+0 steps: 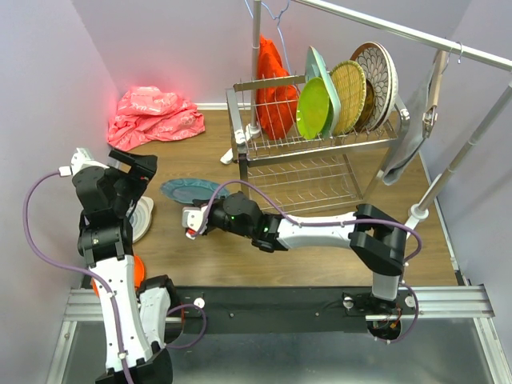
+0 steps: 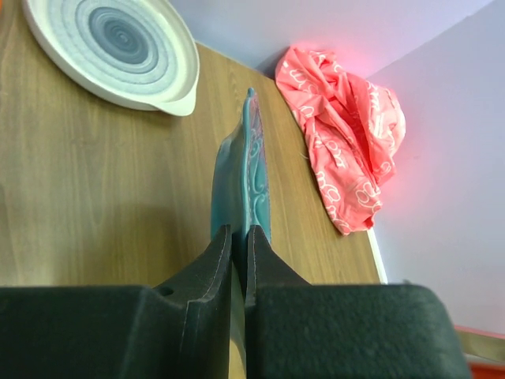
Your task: Load the plates into the dish rack
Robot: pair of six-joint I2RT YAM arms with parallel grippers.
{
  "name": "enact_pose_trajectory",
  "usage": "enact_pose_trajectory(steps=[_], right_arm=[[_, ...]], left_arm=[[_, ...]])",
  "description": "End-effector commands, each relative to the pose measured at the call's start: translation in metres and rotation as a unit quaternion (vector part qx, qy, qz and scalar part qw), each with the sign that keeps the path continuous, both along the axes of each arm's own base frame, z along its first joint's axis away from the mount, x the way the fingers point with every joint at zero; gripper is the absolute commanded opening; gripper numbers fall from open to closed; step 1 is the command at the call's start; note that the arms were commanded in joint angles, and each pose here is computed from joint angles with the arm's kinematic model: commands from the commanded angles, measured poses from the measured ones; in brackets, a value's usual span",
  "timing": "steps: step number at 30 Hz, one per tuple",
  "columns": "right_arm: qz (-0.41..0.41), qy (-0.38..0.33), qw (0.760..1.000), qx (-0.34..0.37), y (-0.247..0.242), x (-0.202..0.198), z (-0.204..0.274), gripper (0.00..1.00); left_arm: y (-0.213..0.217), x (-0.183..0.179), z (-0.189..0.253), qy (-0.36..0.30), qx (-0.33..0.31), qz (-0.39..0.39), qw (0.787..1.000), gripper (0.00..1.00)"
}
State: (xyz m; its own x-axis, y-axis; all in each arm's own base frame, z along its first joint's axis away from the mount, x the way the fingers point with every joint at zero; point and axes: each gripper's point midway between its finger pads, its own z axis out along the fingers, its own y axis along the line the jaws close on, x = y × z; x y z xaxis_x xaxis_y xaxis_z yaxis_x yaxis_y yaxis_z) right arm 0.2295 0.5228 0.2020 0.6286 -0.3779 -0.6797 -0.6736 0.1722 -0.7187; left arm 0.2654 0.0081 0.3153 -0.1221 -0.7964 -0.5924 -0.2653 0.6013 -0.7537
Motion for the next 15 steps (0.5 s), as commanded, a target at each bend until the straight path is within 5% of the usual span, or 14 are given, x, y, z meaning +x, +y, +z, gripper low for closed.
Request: enact_pose_trajectory(steps=[1, 15], right_arm=[[-0.009, -0.055, 0.99, 0.131, 0.013, 0.014, 0.09, 0.0], [-0.003, -0.047, 0.988, 0.146, 0.017, 0.018, 0.093, 0.0]], left_arm=[[0.006, -0.013, 0.001, 0.026, -0.003, 0.025, 0.999, 0.97], [-0.004, -0.021, -0.014, 0.069, -0.045, 0.016, 0.996, 0.97]])
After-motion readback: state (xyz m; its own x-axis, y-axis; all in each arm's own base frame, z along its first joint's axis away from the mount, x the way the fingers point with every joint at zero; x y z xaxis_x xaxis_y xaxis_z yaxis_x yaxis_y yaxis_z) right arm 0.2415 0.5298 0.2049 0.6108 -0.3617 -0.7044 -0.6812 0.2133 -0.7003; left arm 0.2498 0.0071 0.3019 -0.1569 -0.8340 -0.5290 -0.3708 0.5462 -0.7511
